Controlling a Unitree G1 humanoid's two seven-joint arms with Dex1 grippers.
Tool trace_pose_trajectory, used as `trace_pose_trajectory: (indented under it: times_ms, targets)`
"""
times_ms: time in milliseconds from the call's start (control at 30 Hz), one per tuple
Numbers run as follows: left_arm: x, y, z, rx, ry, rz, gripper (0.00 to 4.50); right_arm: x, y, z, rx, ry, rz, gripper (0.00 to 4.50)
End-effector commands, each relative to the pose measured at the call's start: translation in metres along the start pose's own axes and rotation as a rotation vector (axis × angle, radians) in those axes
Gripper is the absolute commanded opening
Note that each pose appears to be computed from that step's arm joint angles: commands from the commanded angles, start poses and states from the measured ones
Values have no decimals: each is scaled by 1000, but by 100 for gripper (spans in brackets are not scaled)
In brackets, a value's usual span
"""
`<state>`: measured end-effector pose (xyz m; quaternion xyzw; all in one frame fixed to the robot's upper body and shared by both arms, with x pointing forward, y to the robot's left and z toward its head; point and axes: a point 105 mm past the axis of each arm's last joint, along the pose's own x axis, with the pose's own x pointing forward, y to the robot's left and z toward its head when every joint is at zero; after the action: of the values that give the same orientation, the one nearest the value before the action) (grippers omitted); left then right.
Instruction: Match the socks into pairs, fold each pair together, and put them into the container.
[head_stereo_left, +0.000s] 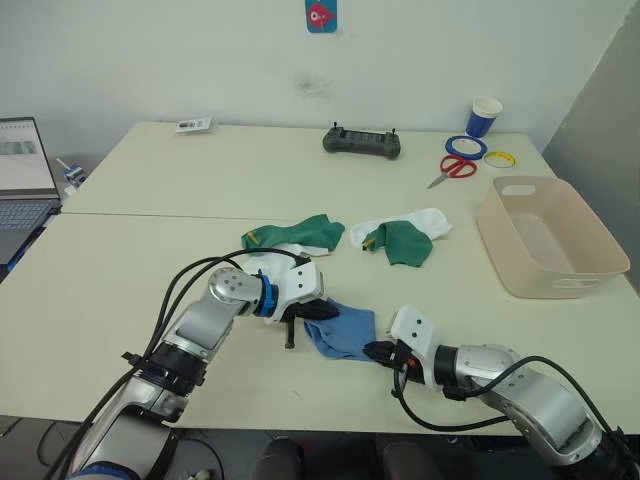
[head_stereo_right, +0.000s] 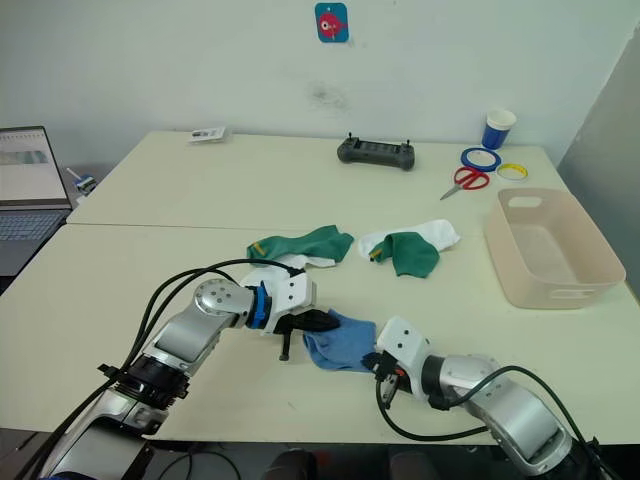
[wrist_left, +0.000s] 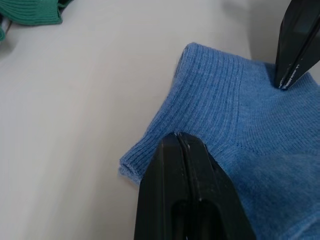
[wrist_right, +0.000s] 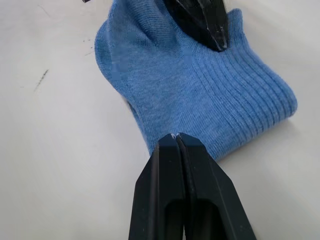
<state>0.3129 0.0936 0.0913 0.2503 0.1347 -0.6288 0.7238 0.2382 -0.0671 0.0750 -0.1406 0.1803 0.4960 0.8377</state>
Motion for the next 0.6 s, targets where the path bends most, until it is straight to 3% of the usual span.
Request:
trace_pose_trajectory:
  times_ms: [33,167,333,600]
  targets:
    - [-16,1,34,98,-84,-12,0,-10,-3,33,-24,-125,-11,6]
    - [-24,-14,43,137,-94,-87,0,-6,-10,42,-19,-161,-46,6]
    - [-18,-34,35,117,-103,-156,0,11,-12,41,-27,-159,-65,6]
    - [-11,-35,-16,39,9,-109,0,22,-31,14,10,-53,-198,6]
